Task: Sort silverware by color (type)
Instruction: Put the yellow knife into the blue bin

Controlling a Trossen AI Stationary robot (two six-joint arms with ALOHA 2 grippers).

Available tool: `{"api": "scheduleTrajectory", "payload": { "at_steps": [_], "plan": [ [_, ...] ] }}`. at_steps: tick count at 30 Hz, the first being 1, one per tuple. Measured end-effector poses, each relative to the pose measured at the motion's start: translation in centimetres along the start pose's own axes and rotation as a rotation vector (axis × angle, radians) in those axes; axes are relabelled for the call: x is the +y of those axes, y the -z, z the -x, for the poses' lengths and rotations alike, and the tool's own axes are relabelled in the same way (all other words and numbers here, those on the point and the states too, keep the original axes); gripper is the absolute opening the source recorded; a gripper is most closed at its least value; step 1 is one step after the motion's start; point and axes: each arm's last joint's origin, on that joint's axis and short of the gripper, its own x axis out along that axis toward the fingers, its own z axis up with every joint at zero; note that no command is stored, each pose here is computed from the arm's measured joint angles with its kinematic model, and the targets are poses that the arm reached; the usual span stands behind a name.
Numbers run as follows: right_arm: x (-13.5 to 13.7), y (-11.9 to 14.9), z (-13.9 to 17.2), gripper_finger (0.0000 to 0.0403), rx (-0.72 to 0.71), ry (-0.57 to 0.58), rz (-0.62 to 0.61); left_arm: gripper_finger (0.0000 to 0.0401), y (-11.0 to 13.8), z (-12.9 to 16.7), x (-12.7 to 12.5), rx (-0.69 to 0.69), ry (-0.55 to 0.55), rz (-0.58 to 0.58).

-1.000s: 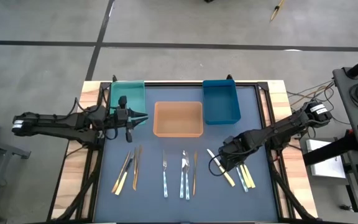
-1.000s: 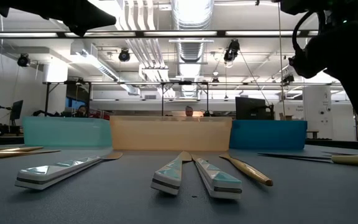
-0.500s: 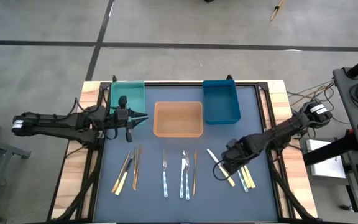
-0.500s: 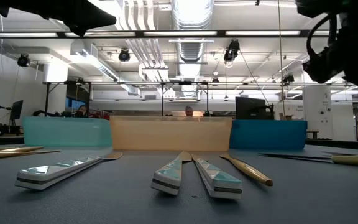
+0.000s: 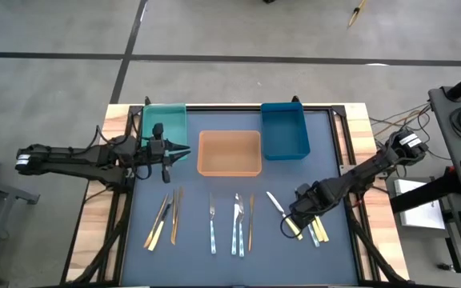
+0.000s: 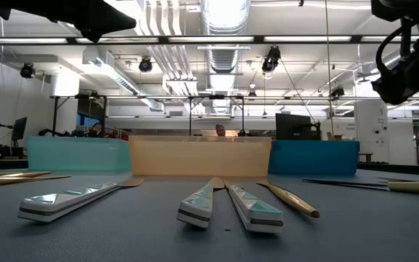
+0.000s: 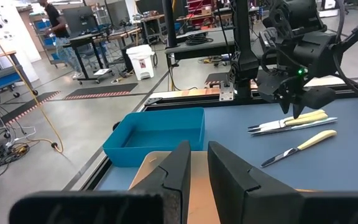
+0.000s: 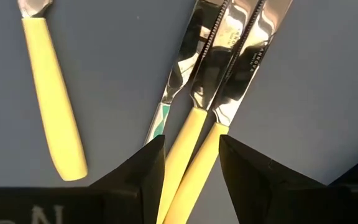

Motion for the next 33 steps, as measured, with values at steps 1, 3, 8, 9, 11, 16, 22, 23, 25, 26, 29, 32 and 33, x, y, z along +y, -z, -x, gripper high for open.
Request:
{"api": "scheduleTrajectory", "payload": {
  "at_steps": [1,3,8,9,11,16,22,23,25,26,29,32,33],
  "plan": [
    [0.0,0.0,-0.1,0.0141,0.000,0.000,-0.001,0.0039,0.0,0.0,0.0,0.000,0.000,0.000],
    [-0.1,0.0,-0.3,0.0141,-0.002,-0.006,0.000,0.0039,0.0,0.0,0.0,0.000,0.000,0.000],
    [-0.2,-0.1,-1.1,0.0141,-0.011,-0.029,0.004,0.0039,0.0,0.0,0.0,0.000,0.000,0.000],
    [-0.2,-0.2,-1.2,0.0141,-0.012,-0.032,0.005,0.0039,0.0,0.0,0.0,0.001,0.000,0.000],
    [-0.3,-0.2,-1.3,0.0141,-0.012,-0.028,0.004,0.0039,0.0,0.0,0.0,0.000,0.000,0.000],
    [-0.6,-0.2,-1.7,0.0141,-0.012,-0.023,0.004,0.0039,0.0,0.0,0.0,0.000,0.000,0.000],
    [-0.9,-0.4,-2.7,0.0141,-0.018,-0.060,0.009,0.0039,0.0,0.0,0.0,0.001,0.000,0.000],
    [-0.9,-0.4,-2.8,0.0141,-0.018,-0.062,0.006,0.0039,0.0,0.0,0.0,0.000,0.000,0.000],
    [-1.1,-0.4,-3.1,0.0141,-0.019,-0.063,0.001,0.0039,0.0,0.0,0.0,0.001,0.000,0.000],
    [-1.1,-0.4,-3.1,0.0141,-0.023,-0.063,0.000,0.0039,0.0,0.0,0.0,0.001,0.000,0.000],
    [-1.1,-0.4,-3.1,0.0141,-0.041,-0.062,0.000,0.0039,0.0,0.0,0.0,0.001,0.000,0.000],
    [-1.1,-0.5,-3.2,0.0138,-0.052,-0.063,0.001,0.0039,0.0,0.0,0.0,0.001,0.000,0.000],
    [-1.1,-0.5,-3.2,0.0137,-0.053,-0.063,0.001,0.0039,0.0,0.0,0.0,0.001,0.000,0.000]
  ]
}}
